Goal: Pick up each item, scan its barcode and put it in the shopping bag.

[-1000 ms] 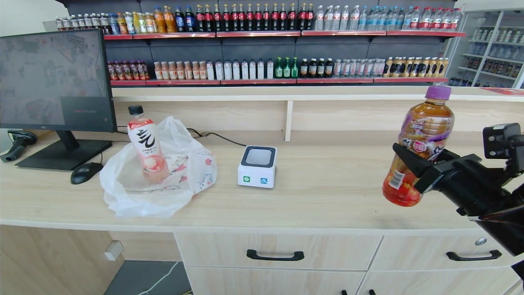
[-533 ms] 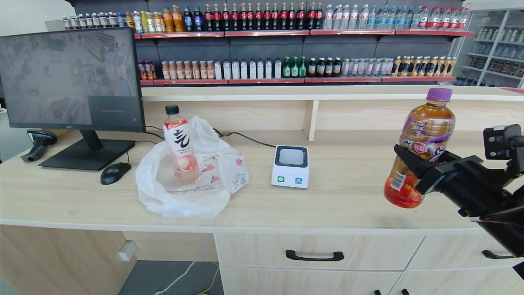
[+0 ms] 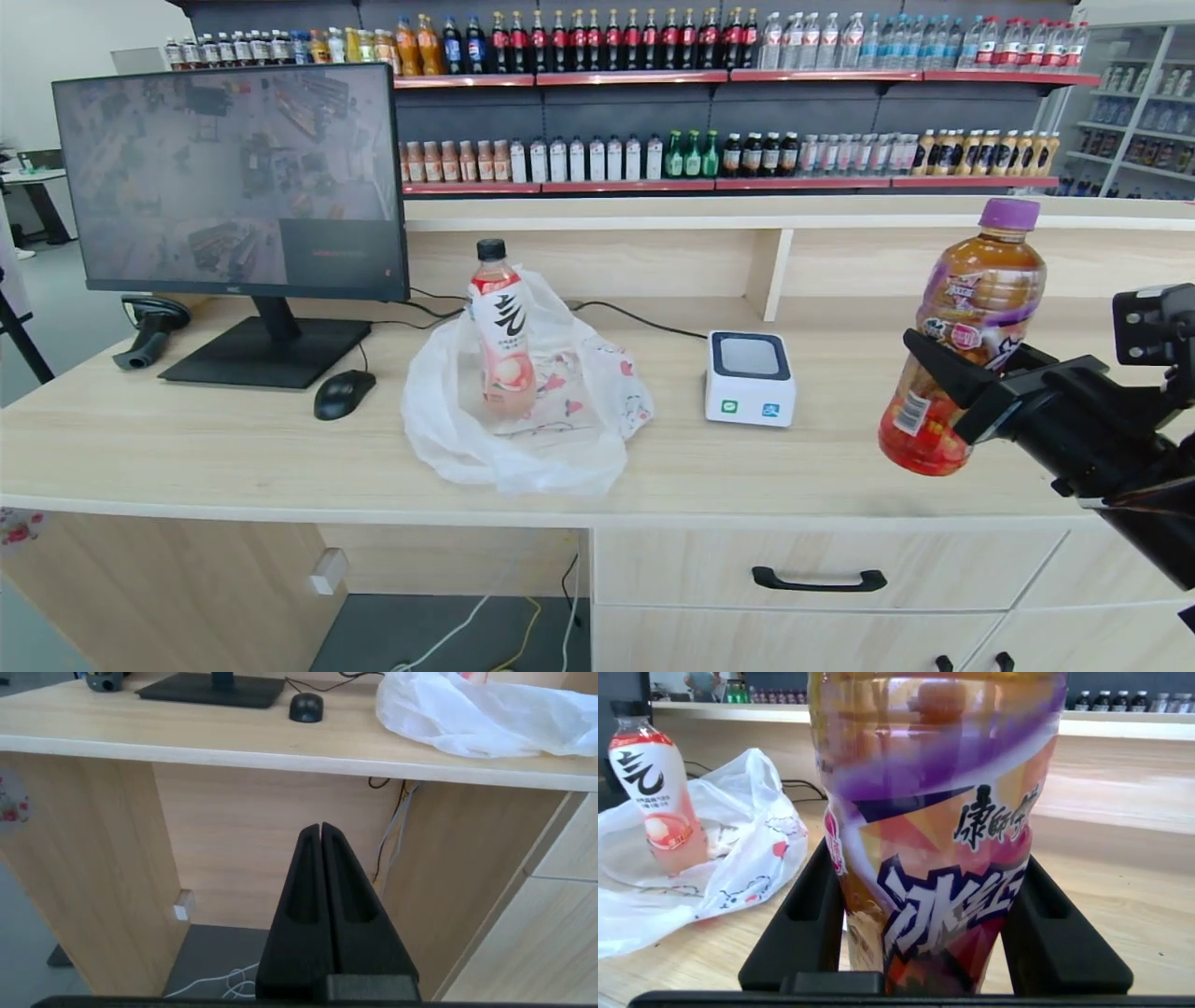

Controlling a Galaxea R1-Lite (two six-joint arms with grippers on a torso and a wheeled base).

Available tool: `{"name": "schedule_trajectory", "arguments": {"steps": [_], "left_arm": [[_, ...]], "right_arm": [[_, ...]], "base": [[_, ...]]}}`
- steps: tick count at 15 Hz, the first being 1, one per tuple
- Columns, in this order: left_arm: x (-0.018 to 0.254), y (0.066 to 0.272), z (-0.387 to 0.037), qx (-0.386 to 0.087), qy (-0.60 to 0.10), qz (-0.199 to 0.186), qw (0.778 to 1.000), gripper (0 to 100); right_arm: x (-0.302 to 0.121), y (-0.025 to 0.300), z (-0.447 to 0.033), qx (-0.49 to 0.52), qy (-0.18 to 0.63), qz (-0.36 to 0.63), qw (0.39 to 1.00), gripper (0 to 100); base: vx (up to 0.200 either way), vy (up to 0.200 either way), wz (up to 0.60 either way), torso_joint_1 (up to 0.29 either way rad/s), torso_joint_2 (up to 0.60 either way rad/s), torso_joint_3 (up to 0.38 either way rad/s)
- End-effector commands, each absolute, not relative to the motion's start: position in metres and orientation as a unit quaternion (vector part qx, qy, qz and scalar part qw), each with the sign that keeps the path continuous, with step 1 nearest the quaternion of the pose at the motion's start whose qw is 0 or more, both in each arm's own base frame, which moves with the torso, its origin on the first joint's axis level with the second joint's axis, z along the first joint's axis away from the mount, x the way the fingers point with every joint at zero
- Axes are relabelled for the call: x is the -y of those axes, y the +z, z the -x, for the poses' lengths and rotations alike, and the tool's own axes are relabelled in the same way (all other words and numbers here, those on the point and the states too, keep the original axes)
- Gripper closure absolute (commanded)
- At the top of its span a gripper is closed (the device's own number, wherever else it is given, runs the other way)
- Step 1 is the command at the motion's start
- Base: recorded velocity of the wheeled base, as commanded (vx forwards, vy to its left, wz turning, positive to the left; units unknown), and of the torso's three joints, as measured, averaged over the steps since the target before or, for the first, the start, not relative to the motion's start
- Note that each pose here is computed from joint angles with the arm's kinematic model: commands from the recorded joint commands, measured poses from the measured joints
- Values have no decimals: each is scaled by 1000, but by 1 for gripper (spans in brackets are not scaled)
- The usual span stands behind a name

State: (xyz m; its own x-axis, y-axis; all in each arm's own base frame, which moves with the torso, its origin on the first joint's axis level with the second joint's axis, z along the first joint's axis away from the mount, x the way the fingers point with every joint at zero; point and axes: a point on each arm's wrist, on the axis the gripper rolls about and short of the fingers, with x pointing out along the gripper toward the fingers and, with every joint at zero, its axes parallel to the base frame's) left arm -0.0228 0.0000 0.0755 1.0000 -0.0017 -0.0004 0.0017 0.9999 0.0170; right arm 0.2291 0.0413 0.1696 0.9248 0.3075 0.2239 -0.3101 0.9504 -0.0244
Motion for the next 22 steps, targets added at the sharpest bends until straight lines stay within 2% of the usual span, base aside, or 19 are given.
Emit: {"name": "schedule_trajectory", "arguments": {"steps": [1, 7, 14, 17, 18, 22], "left_arm": [[0, 75, 23, 0, -1, -8, 1000, 100], [0, 75, 23, -1, -1, -11, 1000, 100], [0, 75, 23, 0, -1, -10, 1000, 100], [0, 75, 23, 0, -2, -10, 1000, 100], [0, 75, 23, 0, -1, -10, 1000, 100], [0, 75, 23, 0, -1, -10, 1000, 100]], "right_arm": [[-41, 171, -227, 116, 158, -6, 981, 100], [-42, 171, -227, 117, 159, -7, 980, 100], [-47, 176, -223, 127, 178, -7, 976, 100], [-54, 198, -236, 178, 201, 6, 963, 100], [-58, 212, -247, 214, 215, 32, 952, 100], [-69, 234, -268, 283, 228, 114, 925, 100]], "base": [[0, 200, 0, -2, -12, 2], [0, 0, 0, 0, 0, 0], [171, 0, 0, 1, 0, 3], [0, 0, 0, 0, 0, 0], [0, 0, 0, 0, 0, 0], [0, 0, 0, 0, 0, 0]]}}
